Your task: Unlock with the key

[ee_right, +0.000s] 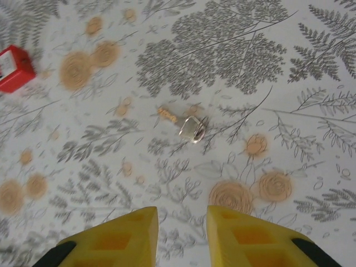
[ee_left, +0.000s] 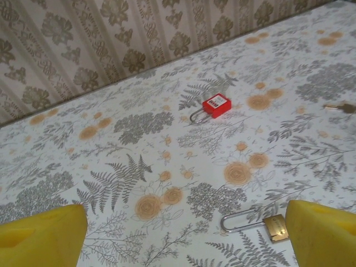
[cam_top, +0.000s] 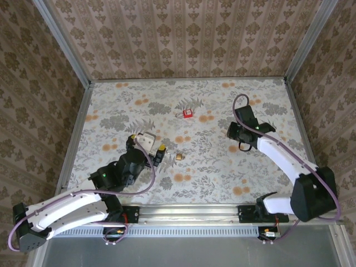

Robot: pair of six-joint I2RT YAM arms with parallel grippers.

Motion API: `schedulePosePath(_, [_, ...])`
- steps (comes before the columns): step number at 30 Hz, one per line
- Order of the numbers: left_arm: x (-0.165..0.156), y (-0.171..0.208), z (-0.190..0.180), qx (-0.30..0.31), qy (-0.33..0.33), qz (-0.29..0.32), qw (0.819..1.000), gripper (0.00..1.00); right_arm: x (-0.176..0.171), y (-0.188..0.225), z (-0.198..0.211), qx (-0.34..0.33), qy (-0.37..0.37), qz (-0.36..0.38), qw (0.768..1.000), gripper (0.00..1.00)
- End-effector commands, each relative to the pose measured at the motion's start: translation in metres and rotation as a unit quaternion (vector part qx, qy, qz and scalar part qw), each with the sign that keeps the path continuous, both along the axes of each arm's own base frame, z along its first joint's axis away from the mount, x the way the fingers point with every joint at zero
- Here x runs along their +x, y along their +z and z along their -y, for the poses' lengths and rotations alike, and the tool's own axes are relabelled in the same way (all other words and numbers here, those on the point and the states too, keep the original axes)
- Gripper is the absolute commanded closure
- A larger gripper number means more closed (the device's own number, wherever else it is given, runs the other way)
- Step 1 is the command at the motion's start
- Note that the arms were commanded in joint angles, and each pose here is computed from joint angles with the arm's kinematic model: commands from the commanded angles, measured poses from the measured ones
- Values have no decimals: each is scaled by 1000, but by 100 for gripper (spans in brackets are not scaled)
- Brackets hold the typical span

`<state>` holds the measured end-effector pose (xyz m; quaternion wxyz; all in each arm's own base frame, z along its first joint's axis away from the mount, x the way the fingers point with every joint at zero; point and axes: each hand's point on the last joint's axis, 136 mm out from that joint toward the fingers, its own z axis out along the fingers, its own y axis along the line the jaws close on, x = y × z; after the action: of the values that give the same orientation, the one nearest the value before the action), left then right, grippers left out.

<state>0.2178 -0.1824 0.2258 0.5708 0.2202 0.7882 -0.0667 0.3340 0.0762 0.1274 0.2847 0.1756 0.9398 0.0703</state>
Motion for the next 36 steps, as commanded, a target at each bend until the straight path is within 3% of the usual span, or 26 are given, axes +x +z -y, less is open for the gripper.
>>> schedulePosePath(1, [7,3,5,-27,0,-1,1000,8,21,6,5,-9,-15,19,1000,70])
schedulePosePath(4, [16,1,5,-33,5,2,999,5,32,-4,7,-14,-26,7,1000,65])
schedulePosePath(11, [54,5,-3,-35,40,-18,998,3,47,-18,12,-17,-52,-3,999,64])
schedulePosePath(17, [125,5,32,-13,-8,-139,990,5,46,-22,8,9,-49,1,999,62])
schedulePosePath(23, [187,-36,106,72,-131,-243,958,7,30,-26,-3,54,-28,8,998,54])
schedulePosePath(29, [234,-81,143,51,-183,-318,929,9,14,-13,-11,89,0,38,995,45])
schedulePosePath(36, [271,-118,163,44,-189,-355,915,9,2,-5,-19,117,22,53,992,42])
